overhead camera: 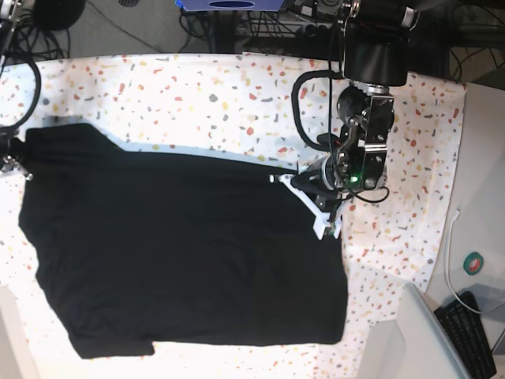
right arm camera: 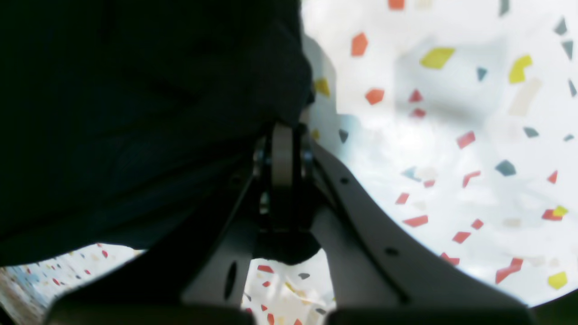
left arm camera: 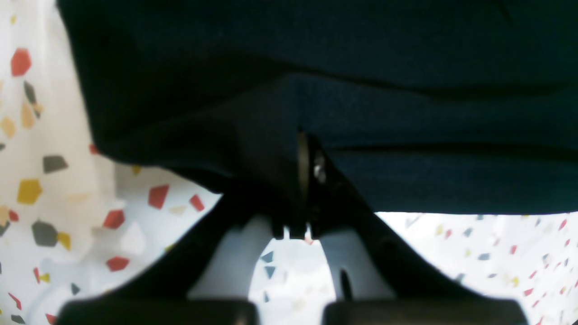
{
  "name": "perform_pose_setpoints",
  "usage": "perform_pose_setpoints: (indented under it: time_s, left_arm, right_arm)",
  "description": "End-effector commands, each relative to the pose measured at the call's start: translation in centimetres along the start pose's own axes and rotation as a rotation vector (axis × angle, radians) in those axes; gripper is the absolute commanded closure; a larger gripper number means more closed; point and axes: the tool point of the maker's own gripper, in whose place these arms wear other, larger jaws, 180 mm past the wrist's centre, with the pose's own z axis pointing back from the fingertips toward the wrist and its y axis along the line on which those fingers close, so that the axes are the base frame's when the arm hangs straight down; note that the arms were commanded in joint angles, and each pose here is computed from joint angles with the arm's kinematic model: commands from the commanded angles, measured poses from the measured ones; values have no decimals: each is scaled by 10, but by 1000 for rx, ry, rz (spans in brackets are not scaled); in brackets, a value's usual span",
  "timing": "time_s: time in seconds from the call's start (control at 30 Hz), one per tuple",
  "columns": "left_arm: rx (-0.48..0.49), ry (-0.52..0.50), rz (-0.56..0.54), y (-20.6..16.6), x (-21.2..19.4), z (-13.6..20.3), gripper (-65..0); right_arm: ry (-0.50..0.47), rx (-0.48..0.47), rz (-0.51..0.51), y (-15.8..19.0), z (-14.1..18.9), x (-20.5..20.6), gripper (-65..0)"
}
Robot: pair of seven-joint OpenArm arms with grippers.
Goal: Layout the t-shirt on the table in an organized manner, then fold the t-shirt properly
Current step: 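Grasp the shirt edge with the left gripper and flip it over, then smooth the shirt body with the right gripper toward the collar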
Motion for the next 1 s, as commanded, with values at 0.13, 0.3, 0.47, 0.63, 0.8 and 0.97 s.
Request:
perform_pose_setpoints:
  time_s: [0.13, 0.3, 0.47, 0.63, 0.8, 0.97]
  left_arm:
    - [60, 12, -22, 21, -16, 3, 0]
    - [56, 62, -84, 16, -40, 0, 0]
    - [54, 81, -75, 17, -50, 0, 0]
    - [36, 18, -88, 9, -40, 16, -339]
    - [46, -135, -49, 15, -19, 60, -620]
    - [57, -265, -38, 18, 9, 96, -622]
  right_arm:
    - [-31, -63, 33, -25, 11, -1, 0]
    - [14, -67, 21, -29, 5, -28, 0]
    - [80, -68, 16, -31, 5, -43, -2]
    - [8, -75, -39, -46, 25, -34, -213]
    - [-118, -66, 42, -33, 71, -20, -215]
    - [-223, -30, 81, -12, 83, 5, -215]
